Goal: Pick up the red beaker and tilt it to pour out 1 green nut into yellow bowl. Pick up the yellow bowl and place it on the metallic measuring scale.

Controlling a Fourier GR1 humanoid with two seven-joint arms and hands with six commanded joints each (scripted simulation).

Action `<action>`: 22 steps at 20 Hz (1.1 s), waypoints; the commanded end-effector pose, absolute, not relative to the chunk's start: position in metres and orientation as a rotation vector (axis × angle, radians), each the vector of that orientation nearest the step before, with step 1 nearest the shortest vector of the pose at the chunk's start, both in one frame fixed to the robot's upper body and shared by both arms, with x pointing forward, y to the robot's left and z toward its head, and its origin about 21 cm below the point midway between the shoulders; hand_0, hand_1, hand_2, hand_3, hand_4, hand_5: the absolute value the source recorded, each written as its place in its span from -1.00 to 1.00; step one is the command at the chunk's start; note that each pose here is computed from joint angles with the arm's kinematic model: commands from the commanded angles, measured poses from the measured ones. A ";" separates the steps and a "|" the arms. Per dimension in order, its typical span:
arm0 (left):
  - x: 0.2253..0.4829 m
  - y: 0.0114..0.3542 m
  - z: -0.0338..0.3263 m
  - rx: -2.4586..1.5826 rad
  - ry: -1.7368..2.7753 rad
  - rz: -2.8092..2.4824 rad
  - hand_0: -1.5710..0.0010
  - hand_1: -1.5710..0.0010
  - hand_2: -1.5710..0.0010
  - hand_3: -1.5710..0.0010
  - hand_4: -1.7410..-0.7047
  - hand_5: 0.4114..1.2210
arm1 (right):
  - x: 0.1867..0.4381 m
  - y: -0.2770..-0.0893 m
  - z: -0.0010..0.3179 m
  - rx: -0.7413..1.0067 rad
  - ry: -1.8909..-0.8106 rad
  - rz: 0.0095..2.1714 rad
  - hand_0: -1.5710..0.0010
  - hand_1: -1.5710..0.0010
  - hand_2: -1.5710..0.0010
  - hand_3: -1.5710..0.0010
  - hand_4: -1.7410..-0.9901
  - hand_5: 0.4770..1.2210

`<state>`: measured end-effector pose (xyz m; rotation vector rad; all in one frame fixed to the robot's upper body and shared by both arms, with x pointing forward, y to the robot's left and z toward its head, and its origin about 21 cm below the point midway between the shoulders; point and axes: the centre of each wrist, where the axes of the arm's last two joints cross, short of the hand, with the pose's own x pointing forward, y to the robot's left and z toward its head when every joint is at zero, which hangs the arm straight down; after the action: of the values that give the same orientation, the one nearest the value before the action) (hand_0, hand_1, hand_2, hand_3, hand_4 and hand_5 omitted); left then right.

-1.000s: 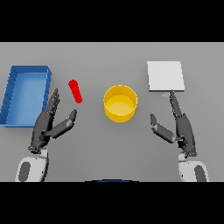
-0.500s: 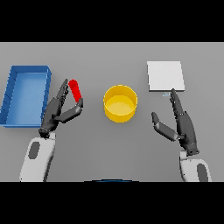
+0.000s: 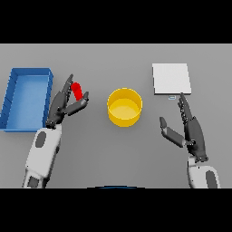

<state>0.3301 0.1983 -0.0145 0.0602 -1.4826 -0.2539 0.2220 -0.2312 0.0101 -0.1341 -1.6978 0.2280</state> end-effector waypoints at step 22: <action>0.366 0.165 -0.023 0.103 -1.562 -0.210 -0.76 -0.77 -0.77 -0.77 -0.64 0.77 | 0.225 -0.227 0.013 -0.122 -1.706 0.242 1.00 1.00 1.00 1.00 0.17 -0.45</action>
<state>0.3661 0.1654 -0.0227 0.0988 -1.5651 -0.2083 0.2249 -0.2268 0.0128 -0.1209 -1.7074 0.2425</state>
